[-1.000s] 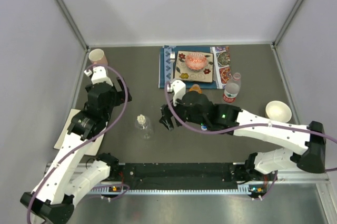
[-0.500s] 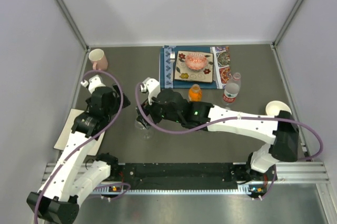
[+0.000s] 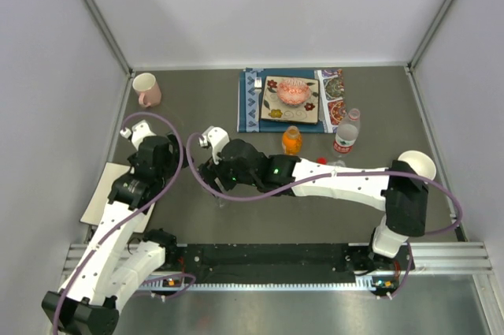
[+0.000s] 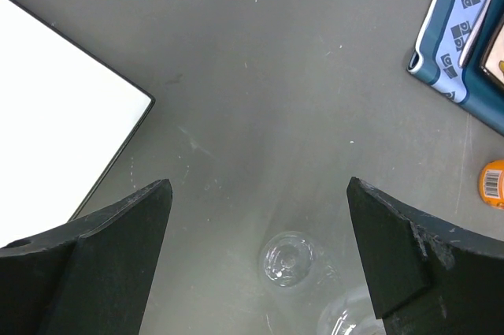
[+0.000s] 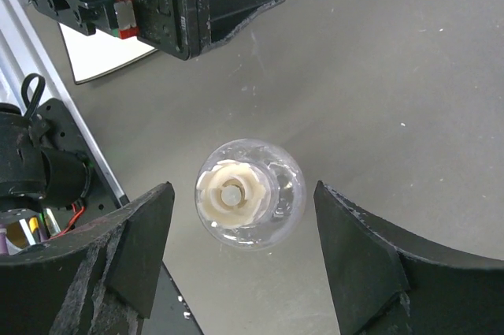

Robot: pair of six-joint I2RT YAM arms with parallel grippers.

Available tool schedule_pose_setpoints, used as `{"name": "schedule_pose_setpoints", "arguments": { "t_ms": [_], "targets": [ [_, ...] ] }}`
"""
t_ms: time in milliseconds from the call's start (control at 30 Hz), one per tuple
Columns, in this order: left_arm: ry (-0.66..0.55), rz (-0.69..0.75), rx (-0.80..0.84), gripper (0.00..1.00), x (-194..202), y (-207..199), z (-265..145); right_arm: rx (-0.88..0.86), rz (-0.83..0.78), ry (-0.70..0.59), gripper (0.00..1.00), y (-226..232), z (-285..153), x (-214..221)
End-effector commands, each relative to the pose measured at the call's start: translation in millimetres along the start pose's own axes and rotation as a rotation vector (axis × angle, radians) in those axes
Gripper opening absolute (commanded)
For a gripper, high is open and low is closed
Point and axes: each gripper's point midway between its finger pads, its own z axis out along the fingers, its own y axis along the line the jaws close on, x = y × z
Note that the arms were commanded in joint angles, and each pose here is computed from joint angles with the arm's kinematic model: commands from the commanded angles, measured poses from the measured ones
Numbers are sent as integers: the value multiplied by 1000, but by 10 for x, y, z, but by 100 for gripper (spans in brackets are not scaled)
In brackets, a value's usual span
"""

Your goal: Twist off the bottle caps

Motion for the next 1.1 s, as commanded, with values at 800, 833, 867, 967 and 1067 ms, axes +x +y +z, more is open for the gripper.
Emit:
{"name": "schedule_pose_setpoints", "arguments": {
  "t_ms": [800, 833, 867, 967, 1067],
  "targets": [
    [-2, -17, 20, 99, 56, -15, 70, -7, 9, -33, 24, 87, 156, -18],
    [-6, -17, 22, 99, 47, -16, 66, 3, 9, -37, 22, 64, 125, -23],
    [-8, -18, 22, 99, 43, -15, 63, 19, 5, -49, 20, 31, 87, -55],
    [-21, -17, 36, 99, 6, -42, 49, 60, -22, -83, 16, -62, -179, -220],
    [-46, -16, 71, 99, -86, -125, 20, 146, -47, -102, 8, -260, -556, -369]
  ]
}}
